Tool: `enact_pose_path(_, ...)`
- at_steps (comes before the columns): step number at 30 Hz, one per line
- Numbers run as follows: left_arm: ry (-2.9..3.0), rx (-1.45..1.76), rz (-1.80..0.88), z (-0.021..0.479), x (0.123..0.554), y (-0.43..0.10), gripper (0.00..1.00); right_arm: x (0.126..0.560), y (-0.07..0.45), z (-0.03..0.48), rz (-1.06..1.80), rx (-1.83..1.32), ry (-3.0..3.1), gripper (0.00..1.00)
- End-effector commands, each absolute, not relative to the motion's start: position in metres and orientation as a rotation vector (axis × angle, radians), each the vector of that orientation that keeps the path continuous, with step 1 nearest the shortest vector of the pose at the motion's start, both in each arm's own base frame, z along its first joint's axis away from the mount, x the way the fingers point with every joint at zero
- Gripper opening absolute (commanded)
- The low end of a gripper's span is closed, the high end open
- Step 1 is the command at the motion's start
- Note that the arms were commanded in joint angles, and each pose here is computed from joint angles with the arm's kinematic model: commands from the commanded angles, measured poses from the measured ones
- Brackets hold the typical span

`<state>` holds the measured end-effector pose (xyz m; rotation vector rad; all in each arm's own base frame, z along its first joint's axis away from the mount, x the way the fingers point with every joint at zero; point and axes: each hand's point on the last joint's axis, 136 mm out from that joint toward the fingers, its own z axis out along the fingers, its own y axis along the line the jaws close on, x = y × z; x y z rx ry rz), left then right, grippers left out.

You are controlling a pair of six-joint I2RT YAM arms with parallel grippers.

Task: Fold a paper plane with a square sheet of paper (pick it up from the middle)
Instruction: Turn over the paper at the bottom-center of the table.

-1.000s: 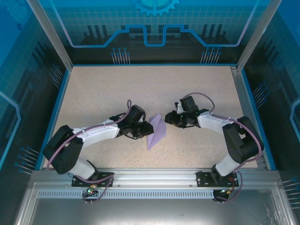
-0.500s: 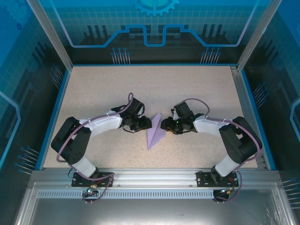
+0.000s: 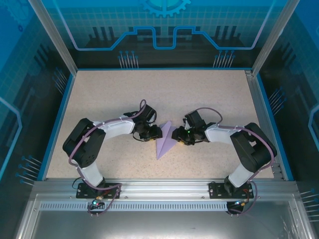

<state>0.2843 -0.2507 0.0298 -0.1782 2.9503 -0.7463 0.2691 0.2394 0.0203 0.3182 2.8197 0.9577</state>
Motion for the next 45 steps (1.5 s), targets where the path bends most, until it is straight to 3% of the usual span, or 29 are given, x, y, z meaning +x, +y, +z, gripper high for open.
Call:
enact_pose_path(1, 2.99, -0.125, -0.769, 0.028, 0.281, -0.256, 0.39, 0.265, 0.255, 0.017, 1.068, 0.296, 2.807, 0.4)
enact_pose_path(16, 3.034, -0.118, -0.751, 0.015, 0.278, -0.258, 0.33, 0.271, 0.264, 0.028, 1.121, 0.278, 2.765, 0.39)
enact_pose_path(35, 3.027, -0.151, -0.705, 0.014, 0.277, -0.253, 0.27, 0.302, 0.287, 0.047, 1.26, 0.268, 2.631, 0.46)
enact_pose_path(45, 2.987, -0.185, -0.749, 0.02, 0.278, -0.254, 0.27, 0.295, 0.298, 0.037, 1.229, 0.177, 2.678, 0.35)
